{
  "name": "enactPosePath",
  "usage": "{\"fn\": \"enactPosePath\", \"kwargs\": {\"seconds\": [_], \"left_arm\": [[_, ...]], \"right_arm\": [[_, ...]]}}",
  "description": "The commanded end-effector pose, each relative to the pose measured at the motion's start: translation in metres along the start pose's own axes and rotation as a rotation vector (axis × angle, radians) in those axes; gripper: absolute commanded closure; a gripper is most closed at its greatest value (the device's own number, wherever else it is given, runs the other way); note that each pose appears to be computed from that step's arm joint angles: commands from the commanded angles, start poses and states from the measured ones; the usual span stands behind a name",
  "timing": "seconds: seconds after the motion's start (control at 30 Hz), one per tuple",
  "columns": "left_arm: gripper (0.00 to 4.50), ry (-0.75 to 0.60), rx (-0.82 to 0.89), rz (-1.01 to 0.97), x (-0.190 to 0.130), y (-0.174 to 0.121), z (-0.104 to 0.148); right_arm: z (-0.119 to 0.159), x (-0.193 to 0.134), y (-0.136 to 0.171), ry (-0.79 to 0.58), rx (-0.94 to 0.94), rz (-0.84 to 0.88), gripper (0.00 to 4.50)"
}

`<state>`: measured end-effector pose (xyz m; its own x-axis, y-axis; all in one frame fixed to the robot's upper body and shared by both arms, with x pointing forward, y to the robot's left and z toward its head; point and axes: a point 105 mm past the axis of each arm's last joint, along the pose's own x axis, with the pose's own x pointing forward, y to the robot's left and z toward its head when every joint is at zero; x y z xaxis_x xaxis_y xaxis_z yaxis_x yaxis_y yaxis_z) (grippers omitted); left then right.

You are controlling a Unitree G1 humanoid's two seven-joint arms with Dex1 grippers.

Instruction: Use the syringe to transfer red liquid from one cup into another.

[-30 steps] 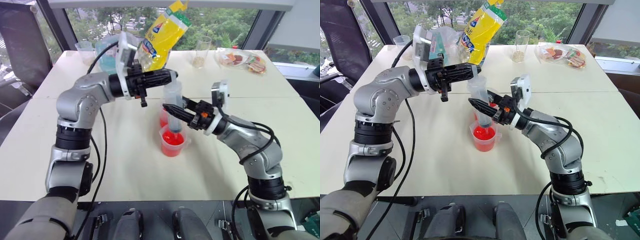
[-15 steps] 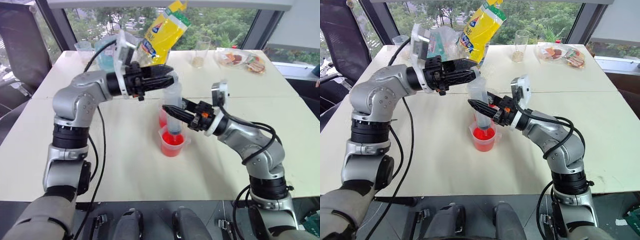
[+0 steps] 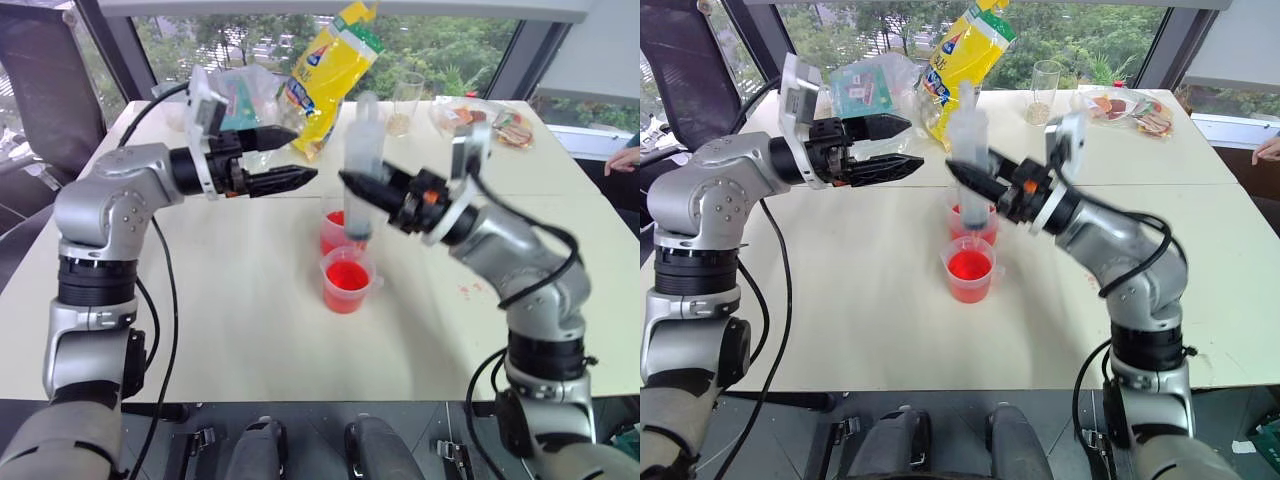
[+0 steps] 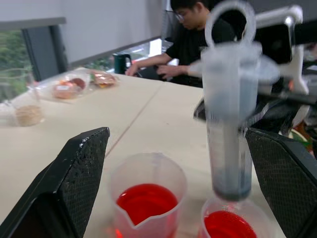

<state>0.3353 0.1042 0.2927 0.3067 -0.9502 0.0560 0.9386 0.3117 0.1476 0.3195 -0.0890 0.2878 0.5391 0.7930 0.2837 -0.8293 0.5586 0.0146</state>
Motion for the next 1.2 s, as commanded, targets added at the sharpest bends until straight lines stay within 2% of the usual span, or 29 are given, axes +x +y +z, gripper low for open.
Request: {"fn": "enactPosePath", "kwargs": {"seconds": [0.03,0.07,0.13,0.27,0.37,0.47,0.67,0.7,0.73,0.83,0.93,1.03,1.13,1.2], "left_arm": [[0.01,-0.005,0.043,0.017,-0.002,-0.005,-0.002],[0.01,0.005,0.036,0.025,-0.001,-0.006,-0.009],[0.01,0.021,0.028,0.026,0.001,-0.010,-0.020],[0.01,0.016,0.012,0.030,0.003,-0.015,-0.026],[0.01,0.007,0.000,0.034,0.003,-0.017,-0.028],[0.01,0.013,0.005,0.044,0.003,-0.017,-0.030],[0.01,0.009,0.001,0.051,0.001,-0.021,-0.031],[0.00,0.010,0.001,0.052,0.001,-0.022,-0.031],[0.00,0.011,-0.002,0.052,0.001,-0.023,-0.032],[0.00,0.017,-0.007,0.052,-0.001,-0.025,-0.034],[0.00,0.024,-0.014,0.048,-0.001,-0.028,-0.035],[0.00,0.036,-0.014,0.042,-0.002,-0.030,-0.035],[0.00,0.054,-0.016,0.042,-0.007,-0.032,-0.033],[0.00,0.068,-0.014,0.040,-0.011,-0.034,-0.033]], "right_arm": [[0.030,-0.016,-0.052,0.028,0.030,-0.240,3.13],[0.028,-0.024,-0.068,0.097,0.051,-0.309,3.13],[0.008,-0.046,-0.105,0.321,0.109,-0.516,3.13],[-0.030,-0.085,-0.139,0.612,0.184,-0.761,3.13],[-0.057,-0.105,-0.148,0.743,0.254,-0.838,3.13],[-0.078,-0.117,-0.152,0.820,0.296,-0.871,3.13],[-0.100,-0.130,-0.157,0.881,0.318,-0.887,3.13],[-0.102,-0.130,-0.157,0.884,0.322,-0.882,2.10],[-0.103,-0.131,-0.157,0.885,0.321,-0.881,1.72],[-0.103,-0.131,-0.158,0.881,0.319,-0.870,0.14],[-0.090,-0.126,-0.157,0.838,0.292,-0.841,0.06],[-0.063,-0.118,-0.157,0.783,0.131,-0.778,0.06],[-0.027,-0.102,-0.125,0.705,-0.012,-0.554,0.06],[-0.013,-0.097,-0.097,0.678,-0.078,-0.393,0.06]]}}
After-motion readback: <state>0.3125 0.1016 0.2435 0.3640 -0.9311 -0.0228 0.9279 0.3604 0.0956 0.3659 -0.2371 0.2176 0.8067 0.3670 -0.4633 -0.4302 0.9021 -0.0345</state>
